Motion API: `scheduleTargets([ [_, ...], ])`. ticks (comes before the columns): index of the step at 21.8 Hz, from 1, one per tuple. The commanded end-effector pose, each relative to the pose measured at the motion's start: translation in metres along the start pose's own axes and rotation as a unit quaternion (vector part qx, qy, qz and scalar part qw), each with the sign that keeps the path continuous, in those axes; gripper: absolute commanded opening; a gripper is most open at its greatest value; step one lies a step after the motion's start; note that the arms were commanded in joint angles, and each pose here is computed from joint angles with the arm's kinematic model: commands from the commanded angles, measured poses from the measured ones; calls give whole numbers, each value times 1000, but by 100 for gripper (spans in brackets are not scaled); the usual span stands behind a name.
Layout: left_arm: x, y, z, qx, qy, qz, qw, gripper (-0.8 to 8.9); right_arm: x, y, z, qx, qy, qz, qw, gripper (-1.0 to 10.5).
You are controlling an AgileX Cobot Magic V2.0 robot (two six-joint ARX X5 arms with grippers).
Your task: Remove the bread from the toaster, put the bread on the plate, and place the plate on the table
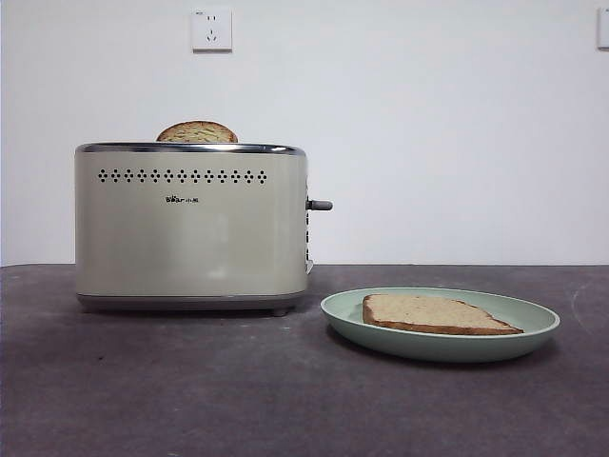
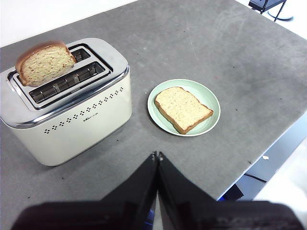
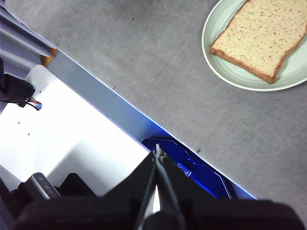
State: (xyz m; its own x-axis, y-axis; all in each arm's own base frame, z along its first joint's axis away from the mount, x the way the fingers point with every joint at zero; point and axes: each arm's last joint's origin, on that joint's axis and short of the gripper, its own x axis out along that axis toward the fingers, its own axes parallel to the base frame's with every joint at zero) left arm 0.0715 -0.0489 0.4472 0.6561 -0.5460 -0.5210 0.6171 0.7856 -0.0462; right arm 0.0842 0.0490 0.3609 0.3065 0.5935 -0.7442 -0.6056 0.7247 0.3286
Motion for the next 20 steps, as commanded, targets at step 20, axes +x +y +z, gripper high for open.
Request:
scheduleTargets([
  [20, -11, 19, 30, 109, -160, 191, 962, -3, 0, 0, 0, 1, -2, -1, 1000, 2],
])
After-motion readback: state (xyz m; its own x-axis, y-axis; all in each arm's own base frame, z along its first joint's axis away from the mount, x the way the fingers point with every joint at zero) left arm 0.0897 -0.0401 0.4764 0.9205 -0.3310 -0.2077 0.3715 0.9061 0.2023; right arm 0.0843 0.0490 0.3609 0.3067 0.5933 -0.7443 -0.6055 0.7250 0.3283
